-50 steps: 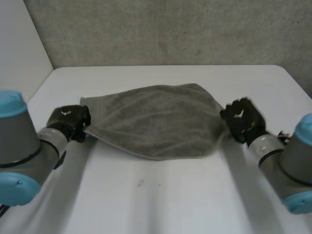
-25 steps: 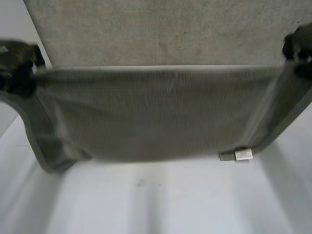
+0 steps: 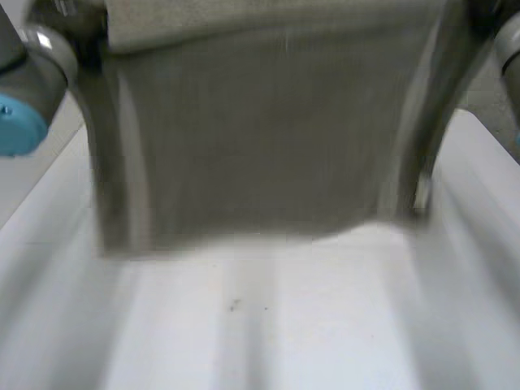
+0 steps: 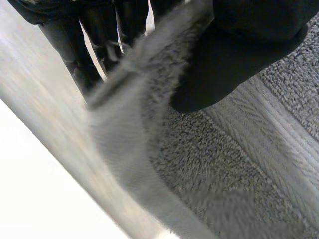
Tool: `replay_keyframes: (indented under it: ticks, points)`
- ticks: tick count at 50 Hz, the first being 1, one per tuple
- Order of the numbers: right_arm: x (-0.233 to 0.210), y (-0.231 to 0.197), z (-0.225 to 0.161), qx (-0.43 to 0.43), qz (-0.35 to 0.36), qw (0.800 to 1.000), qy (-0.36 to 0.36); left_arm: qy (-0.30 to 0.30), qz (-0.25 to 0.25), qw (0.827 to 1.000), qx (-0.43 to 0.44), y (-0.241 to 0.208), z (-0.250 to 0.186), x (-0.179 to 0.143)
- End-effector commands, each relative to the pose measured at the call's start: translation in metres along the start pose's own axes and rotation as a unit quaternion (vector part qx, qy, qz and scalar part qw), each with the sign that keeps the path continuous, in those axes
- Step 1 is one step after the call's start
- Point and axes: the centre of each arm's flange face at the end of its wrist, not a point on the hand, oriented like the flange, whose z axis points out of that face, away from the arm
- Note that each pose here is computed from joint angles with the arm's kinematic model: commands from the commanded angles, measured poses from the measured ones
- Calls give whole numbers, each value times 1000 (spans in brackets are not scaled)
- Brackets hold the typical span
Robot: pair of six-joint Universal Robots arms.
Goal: Fold the towel.
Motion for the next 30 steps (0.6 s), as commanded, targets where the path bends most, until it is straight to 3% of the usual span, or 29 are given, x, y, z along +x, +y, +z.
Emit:
replay_keyframes:
  ticks: [1,7,9,15,20,22,30]
  points:
    - [37,-45,-6,114,40,990,78,-45,-88,981,166,-56,8,-15]
    - [17,-24,-22,58,46,997,22,-18,-100,991,88,-13,-5,-5]
    - [-5,-4,-34,19,53,998,-42,-11,-96,994,57,6,-8,2]
    - [-45,38,-55,-35,66,989,-128,33,-89,994,-46,75,-27,29]
    - [-98,105,-90,-141,79,965,-205,61,-84,989,-105,127,-43,49]
    - [-109,119,-101,-164,79,958,-223,74,-81,982,-153,162,-56,61]
    - [-129,143,-144,-245,36,921,-302,102,-69,961,-248,206,-100,74]
